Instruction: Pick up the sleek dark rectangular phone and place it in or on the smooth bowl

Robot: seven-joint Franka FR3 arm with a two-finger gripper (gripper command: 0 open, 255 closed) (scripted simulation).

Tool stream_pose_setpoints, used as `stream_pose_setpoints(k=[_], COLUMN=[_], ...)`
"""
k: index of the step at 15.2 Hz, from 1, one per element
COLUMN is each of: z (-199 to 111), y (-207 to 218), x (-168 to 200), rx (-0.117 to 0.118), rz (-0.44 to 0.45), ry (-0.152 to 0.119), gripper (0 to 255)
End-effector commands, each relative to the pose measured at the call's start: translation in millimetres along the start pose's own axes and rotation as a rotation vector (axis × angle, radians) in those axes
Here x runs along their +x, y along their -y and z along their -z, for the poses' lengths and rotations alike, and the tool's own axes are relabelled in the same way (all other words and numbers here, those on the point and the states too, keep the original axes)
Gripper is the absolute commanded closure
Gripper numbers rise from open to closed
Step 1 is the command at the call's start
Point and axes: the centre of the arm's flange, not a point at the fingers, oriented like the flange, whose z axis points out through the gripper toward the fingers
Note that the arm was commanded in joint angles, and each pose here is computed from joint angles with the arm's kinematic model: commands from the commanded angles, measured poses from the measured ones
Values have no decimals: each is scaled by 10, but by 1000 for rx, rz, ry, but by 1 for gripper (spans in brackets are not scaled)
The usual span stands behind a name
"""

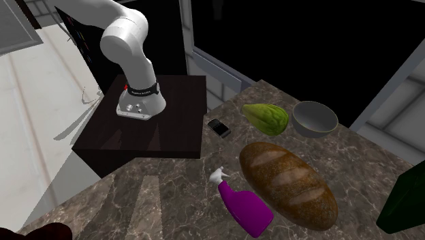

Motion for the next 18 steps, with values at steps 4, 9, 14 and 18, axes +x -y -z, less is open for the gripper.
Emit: stream_pose_setpoints(k=[4,9,14,18], z=[-376,-1004,-1634,-2139], y=[-121,-326,-532,-696], x=[50,113,150,161], rx=[4,11,18,23], rz=[-70,-187,-304,-397], ry=[2,4,7,9], gripper=[0,0,0,0])
